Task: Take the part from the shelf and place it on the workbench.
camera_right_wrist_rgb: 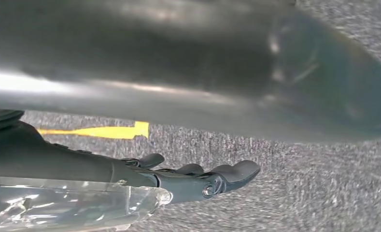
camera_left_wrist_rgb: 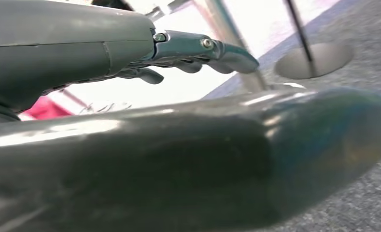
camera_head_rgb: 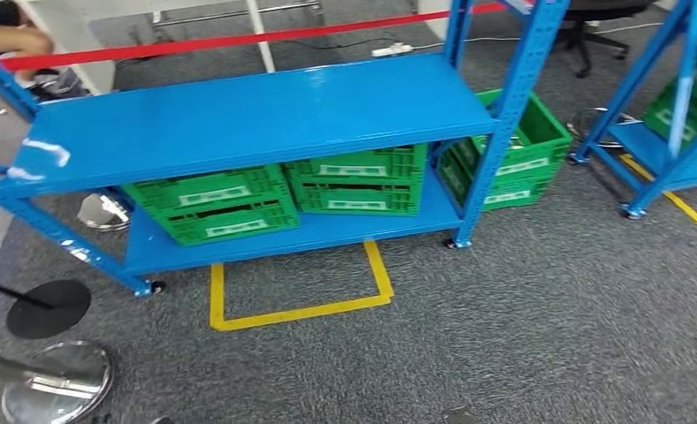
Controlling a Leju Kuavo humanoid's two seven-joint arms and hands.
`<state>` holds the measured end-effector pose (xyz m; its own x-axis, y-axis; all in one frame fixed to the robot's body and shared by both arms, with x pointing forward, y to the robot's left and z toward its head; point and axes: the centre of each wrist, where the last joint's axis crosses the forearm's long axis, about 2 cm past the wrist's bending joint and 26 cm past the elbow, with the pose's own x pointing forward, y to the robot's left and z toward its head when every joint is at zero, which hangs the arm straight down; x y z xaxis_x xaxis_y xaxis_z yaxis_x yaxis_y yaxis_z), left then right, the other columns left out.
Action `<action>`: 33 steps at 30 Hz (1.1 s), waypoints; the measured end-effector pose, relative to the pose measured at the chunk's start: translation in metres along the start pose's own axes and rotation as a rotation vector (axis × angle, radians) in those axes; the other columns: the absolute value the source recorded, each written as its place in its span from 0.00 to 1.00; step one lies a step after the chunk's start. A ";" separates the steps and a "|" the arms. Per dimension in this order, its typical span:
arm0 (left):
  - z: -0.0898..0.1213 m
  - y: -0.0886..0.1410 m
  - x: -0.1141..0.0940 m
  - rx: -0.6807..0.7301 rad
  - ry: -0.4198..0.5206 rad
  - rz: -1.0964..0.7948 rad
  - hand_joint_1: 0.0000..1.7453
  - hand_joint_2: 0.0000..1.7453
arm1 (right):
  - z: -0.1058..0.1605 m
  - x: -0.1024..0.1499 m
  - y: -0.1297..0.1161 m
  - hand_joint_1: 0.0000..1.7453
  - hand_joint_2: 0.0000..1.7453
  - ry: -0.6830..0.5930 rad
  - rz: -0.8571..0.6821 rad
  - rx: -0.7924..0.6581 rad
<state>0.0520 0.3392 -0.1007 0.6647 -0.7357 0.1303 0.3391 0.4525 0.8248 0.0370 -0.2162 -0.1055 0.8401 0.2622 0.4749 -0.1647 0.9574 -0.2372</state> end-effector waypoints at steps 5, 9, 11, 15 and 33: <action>0.002 -0.002 -0.002 -0.006 0.003 -0.004 0.00 0.00 | -0.001 0.002 0.000 0.00 0.00 0.000 -0.006 -0.004; 0.002 -0.001 -0.002 -0.003 0.003 -0.004 0.00 0.00 | -0.001 0.003 0.000 0.00 0.00 0.005 -0.009 0.000; 0.003 -0.002 -0.003 -0.004 0.006 -0.003 0.00 0.00 | -0.001 0.003 0.000 0.00 0.00 0.014 -0.010 0.001; 0.001 -0.001 0.000 0.000 0.005 0.003 0.00 0.00 | -0.001 0.003 0.000 0.00 0.00 0.030 -0.012 0.000; 0.002 -0.001 0.001 0.001 0.003 0.012 0.00 0.25 | -0.001 0.002 0.000 0.00 0.00 0.010 -0.025 0.016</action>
<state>0.0508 0.3373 -0.1010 0.6711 -0.7283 0.1388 0.3301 0.4611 0.8236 0.0395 -0.2157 -0.1054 0.8491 0.2373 0.4720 -0.1520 0.9654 -0.2119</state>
